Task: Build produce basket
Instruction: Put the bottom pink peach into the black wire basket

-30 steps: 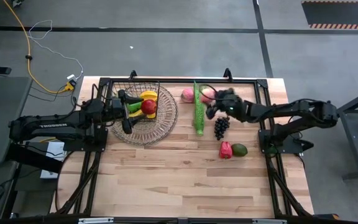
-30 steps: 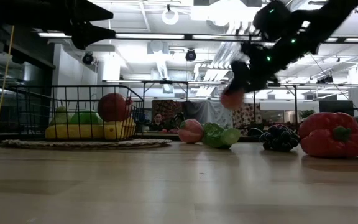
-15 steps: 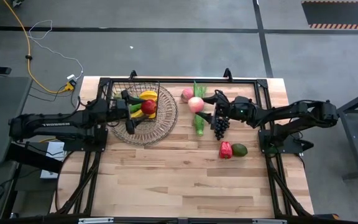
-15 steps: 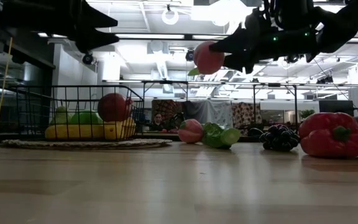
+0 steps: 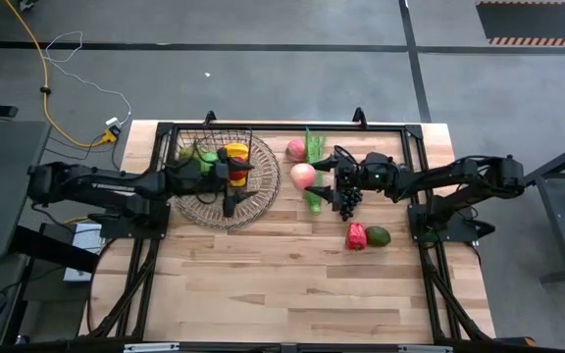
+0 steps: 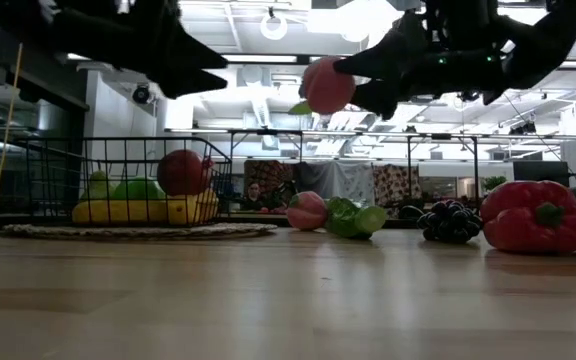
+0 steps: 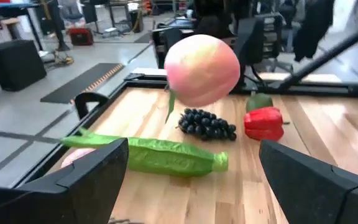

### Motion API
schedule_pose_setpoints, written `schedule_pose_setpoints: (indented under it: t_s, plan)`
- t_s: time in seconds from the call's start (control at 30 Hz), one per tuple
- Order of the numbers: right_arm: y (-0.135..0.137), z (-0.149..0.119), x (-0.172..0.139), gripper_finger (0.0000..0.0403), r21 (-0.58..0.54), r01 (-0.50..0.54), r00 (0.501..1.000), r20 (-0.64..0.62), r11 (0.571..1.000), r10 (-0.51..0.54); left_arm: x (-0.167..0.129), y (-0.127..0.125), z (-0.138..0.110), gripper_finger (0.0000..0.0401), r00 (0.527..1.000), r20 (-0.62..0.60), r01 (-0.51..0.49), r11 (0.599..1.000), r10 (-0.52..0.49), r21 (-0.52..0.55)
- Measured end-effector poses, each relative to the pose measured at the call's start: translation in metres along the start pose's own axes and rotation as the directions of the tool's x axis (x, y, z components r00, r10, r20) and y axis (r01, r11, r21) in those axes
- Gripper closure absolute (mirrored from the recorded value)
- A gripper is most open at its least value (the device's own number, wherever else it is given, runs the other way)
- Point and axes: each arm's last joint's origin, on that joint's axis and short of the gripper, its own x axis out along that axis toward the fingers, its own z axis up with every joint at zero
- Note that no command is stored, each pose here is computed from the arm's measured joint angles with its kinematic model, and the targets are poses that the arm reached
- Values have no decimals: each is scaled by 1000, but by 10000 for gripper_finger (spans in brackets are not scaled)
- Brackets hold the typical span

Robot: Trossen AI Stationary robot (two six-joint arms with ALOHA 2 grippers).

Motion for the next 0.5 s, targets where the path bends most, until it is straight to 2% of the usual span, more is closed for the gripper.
schedule_pose_setpoints:
  t_s: [0.17, 0.3, 0.5]
  plan:
    - [5, -3, 26, 80, -6, -93, 992, -81, 996, 92, 21, -14, 2, 49, 1000, 16, -29, 992, 27, 122]
    - [6, -2, 49, 80, -20, -110, 985, -137, 994, 106, 34, -25, -2, 49, 999, 14, -43, 976, 41, 215]
    - [6, -4, 71, 80, -36, -118, 969, -221, 992, 108, 44, -37, -11, 49, 1000, 2, -8, 949, 8, 316]
